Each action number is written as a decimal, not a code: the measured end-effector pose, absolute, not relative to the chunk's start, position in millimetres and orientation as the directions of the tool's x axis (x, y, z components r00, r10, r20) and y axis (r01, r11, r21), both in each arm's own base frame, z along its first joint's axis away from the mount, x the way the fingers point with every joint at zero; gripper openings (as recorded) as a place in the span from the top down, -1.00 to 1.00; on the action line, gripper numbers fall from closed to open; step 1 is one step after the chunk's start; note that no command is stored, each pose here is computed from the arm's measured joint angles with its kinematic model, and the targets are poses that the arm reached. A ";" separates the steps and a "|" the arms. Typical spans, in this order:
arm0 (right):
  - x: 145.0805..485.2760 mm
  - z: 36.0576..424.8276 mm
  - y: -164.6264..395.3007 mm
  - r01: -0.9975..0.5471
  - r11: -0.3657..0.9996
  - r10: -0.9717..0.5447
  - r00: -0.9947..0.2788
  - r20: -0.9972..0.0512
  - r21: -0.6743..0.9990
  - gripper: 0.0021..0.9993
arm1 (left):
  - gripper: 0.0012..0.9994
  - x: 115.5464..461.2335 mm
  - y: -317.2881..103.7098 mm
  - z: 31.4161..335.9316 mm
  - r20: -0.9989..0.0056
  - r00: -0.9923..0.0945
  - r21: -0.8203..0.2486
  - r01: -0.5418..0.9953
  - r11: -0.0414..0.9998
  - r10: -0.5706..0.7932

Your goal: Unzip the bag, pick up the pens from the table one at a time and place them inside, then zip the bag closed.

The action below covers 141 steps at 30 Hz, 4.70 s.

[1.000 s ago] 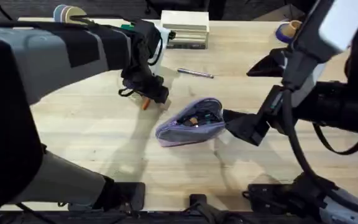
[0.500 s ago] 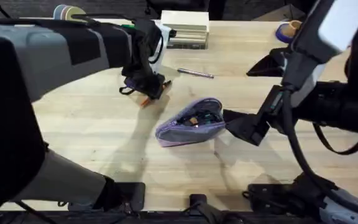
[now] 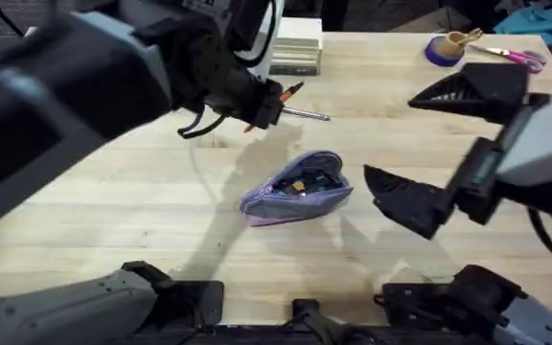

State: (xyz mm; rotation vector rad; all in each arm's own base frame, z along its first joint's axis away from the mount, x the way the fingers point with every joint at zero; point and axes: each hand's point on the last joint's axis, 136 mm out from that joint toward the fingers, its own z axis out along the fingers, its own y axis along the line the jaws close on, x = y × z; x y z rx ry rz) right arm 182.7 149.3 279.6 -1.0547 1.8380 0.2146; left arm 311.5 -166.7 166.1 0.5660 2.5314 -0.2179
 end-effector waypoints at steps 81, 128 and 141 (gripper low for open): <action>338.3 189.5 189.9 -0.656 0.751 -0.470 -0.614 -0.634 0.079 -0.99 | -0.99 223.4 -115.3 221.3 -0.495 -0.703 -0.034 0.602 0.797 0.510; 413.9 41.4 212.9 -0.631 0.766 -0.489 -0.696 -0.526 0.124 0.19 | -0.99 234.6 -119.5 228.1 -0.542 -0.663 -0.006 0.618 0.786 0.517; 400.4 47.5 206.9 -0.652 0.748 -0.522 -0.694 -0.495 0.125 0.94 | -0.99 234.6 -119.5 228.2 -0.542 -0.663 -0.006 0.618 0.786 0.516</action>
